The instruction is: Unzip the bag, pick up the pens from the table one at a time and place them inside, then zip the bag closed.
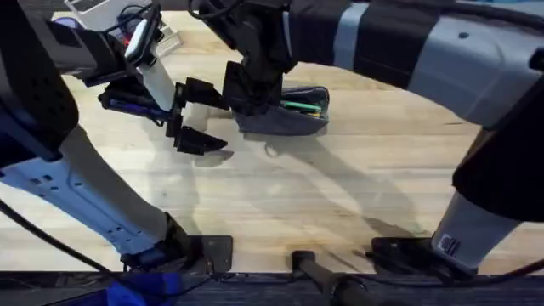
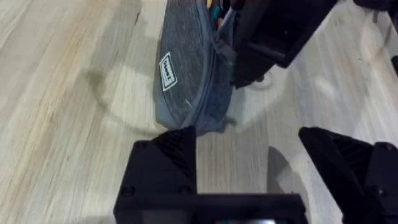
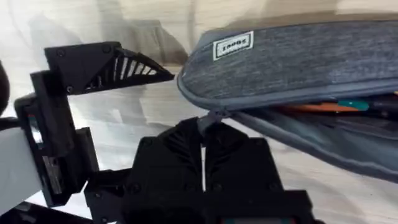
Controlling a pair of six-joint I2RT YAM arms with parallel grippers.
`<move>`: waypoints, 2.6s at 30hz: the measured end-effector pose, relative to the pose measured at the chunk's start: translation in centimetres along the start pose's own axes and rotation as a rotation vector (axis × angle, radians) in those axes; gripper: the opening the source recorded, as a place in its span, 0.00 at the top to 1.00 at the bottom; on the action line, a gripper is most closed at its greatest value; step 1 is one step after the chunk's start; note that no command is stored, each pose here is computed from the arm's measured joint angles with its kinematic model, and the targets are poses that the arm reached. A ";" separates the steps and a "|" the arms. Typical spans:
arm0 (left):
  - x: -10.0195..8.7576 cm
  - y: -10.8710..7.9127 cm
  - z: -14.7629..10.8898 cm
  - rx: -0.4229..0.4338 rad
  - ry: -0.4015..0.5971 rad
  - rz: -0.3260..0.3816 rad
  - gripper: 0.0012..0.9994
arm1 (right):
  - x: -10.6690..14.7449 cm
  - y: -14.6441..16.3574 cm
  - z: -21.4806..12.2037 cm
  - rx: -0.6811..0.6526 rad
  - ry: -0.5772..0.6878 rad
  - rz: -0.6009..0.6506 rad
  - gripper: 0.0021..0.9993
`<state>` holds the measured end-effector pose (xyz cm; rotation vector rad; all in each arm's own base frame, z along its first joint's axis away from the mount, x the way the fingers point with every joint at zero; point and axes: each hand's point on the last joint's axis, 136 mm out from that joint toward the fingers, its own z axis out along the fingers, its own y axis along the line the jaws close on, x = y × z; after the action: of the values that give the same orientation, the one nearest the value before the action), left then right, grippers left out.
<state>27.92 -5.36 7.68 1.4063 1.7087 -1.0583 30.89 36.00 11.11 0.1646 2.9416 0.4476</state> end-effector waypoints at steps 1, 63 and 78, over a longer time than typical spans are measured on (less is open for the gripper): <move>0.0 0.0 0.0 0.000 0.000 0.000 0.00 | 0.0 0.0 0.1 0.002 0.001 0.000 0.97; 0.0 0.0 0.0 0.000 0.000 0.000 0.00 | -0.6 0.3 -3.5 -0.420 0.384 -0.043 0.97; 0.0 0.0 0.0 0.000 0.000 0.000 0.00 | -0.2 0.6 -2.9 -0.527 0.486 -0.059 0.97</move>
<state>27.92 -5.36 7.68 1.4063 1.7087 -1.0583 30.63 35.68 14.04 -0.1149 3.1216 1.3984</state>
